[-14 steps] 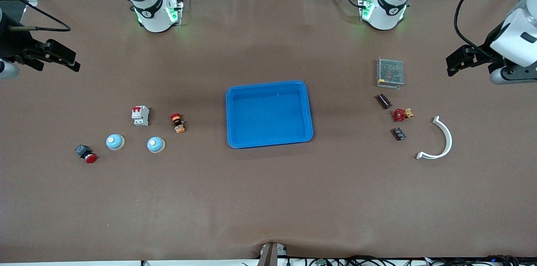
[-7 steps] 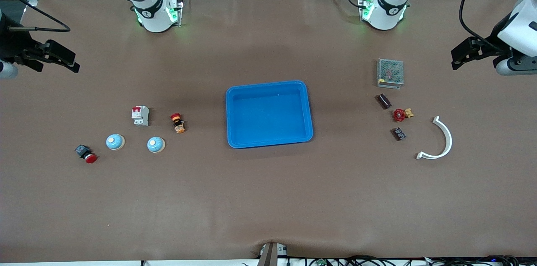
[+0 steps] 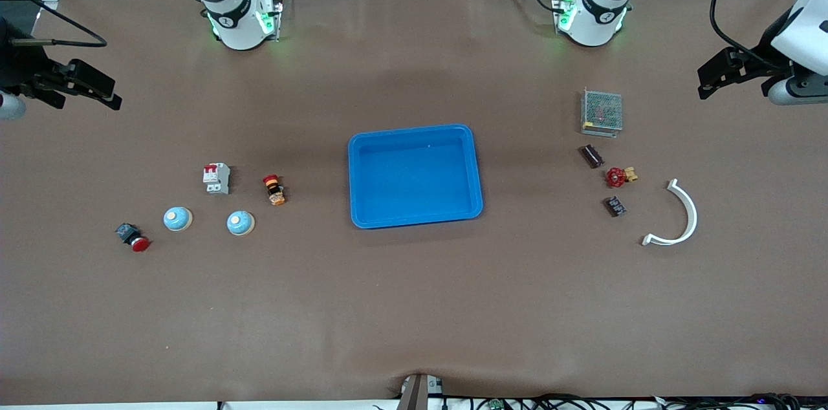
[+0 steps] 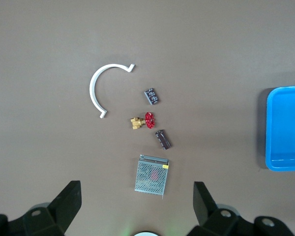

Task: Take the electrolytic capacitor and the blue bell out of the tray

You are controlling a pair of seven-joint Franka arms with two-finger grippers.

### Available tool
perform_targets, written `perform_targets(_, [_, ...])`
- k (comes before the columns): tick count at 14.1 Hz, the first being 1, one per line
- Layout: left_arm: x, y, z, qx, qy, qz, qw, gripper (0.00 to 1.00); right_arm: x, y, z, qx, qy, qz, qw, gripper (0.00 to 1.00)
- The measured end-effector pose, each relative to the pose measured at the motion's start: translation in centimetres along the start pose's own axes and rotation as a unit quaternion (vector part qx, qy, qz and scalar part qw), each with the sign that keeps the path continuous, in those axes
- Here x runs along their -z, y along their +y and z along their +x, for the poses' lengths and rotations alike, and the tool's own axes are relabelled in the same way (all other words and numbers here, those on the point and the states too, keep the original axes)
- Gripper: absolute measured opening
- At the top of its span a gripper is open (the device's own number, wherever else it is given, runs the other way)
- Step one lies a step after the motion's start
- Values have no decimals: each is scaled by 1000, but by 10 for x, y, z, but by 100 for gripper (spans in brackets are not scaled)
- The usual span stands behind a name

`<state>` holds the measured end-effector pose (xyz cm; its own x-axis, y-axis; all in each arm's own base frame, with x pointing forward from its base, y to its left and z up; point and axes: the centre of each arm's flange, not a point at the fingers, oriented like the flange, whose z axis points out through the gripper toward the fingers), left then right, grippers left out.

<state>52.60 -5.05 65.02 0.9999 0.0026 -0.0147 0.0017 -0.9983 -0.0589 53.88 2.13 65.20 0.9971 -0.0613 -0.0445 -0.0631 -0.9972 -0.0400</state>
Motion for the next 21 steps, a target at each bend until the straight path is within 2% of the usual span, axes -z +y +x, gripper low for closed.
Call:
perform_targets(7, [0,0,1,0,6,-1,1000,100,17,6,-2,-5,15,-2,1000,100])
perform_targets(21, [3,-5,0,5,7,-1,1000,100,13,7,-3,-6,1,-3,1000,100])
